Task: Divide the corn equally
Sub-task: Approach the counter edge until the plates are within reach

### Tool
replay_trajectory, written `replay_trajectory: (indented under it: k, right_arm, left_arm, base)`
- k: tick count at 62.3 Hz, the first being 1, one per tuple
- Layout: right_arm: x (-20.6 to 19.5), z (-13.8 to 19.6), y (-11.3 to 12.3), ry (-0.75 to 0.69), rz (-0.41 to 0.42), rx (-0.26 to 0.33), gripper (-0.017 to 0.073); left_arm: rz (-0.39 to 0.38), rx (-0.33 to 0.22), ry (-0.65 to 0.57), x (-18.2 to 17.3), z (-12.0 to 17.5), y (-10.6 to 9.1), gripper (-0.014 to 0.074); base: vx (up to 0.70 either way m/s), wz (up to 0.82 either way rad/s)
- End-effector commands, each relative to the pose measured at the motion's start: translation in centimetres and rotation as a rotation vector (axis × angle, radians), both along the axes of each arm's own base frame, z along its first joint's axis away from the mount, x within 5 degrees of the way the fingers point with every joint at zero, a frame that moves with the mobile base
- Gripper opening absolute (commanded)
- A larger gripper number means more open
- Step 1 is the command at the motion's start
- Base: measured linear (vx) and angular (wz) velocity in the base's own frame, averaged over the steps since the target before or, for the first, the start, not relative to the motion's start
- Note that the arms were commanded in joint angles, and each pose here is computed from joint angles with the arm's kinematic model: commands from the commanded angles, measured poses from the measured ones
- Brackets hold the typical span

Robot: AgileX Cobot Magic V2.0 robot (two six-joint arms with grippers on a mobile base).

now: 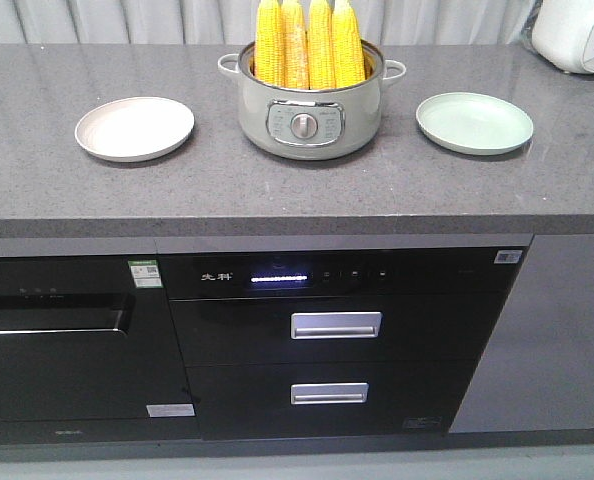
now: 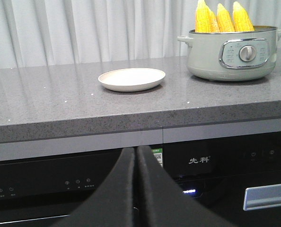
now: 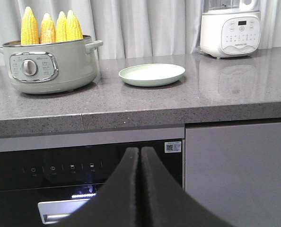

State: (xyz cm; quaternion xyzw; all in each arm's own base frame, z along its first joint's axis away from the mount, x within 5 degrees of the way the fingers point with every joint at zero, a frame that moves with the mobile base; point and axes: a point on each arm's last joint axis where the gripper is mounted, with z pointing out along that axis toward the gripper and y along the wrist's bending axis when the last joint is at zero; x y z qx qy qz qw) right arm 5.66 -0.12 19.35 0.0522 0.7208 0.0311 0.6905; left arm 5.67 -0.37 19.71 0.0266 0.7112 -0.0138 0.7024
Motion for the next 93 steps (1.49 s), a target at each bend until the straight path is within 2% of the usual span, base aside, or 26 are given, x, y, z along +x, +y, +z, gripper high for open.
replay_trajectory:
  k: [1, 93]
  right_arm:
    - [0.0, 0.39, -0.04, -0.067, -0.003, -0.019, -0.0001]
    - [0.0, 0.39, -0.04, -0.067, -0.003, -0.019, -0.0001]
  left_arm:
    - [0.01, -0.019, -0.08, -0.13, 0.58, 0.1, -0.0006]
    - [0.01, -0.019, -0.08, -0.13, 0.58, 0.1, -0.0006]
  base:
    - [0.05, 0.01]
    - [0.06, 0.0]
